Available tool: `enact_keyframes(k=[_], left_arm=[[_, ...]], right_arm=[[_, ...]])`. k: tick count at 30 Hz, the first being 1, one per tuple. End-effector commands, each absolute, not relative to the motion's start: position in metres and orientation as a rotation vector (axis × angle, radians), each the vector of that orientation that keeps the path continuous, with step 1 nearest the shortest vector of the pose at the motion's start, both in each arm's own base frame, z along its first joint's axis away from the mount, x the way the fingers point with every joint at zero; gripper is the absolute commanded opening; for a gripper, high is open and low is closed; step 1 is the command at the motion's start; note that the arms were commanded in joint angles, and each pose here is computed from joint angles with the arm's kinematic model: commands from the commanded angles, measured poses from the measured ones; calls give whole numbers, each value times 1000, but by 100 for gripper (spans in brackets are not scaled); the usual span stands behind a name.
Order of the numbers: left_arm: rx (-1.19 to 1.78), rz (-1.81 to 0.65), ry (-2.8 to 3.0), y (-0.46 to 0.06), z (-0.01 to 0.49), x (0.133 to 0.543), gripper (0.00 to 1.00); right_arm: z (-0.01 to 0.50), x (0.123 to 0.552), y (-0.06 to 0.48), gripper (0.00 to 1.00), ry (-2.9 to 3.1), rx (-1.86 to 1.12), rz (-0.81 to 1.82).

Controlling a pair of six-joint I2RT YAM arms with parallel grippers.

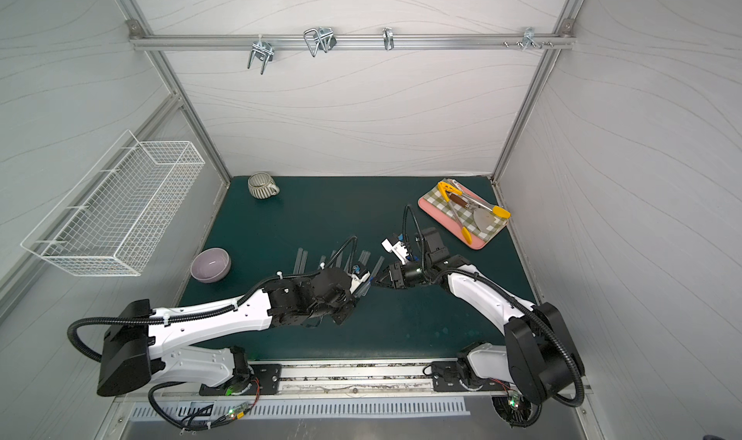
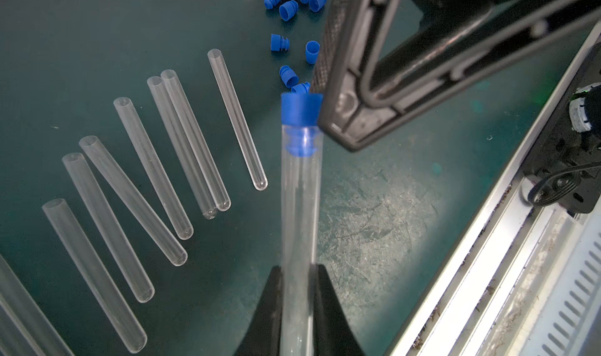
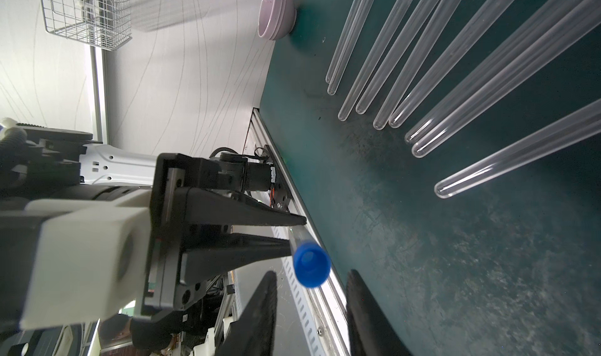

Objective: Remove stoppers from test tubes
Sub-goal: Open the stopper on the test tube.

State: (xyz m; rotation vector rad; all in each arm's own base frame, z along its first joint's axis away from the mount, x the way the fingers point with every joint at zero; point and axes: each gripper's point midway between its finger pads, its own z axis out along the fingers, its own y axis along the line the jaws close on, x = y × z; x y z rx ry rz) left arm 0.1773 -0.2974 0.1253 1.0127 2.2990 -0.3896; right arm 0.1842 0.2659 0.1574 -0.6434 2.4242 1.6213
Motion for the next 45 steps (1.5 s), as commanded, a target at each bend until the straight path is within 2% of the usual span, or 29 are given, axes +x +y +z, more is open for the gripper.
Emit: enact_keyframes(k=[1,8,20,26,32,41,45], left_arm=[[1016,-439,2246,-305,139,178,7],[1024,-437,2244,-306,137,177,6],[1034,-437,2234,-307,139,175,6],[1047,-436,2226,-308,140,173,6],[1056,-419,2224,-307,138,172,6],[1044,-400,2223,-306,139,174,6],[1037,-395,2223,-306,139,175,6]], right_arm=[[166,187,272,33,2381,-682,1633],[168,190,272,27,2372,-676,1622],[169,185,275,27,2368,-694,1645],[169,186,277,23,2364,-697,1648],[167,188,277,27,2370,-694,1638],[168,186,276,16,2370,-699,1630],[169,186,276,20,2366,-702,1633]])
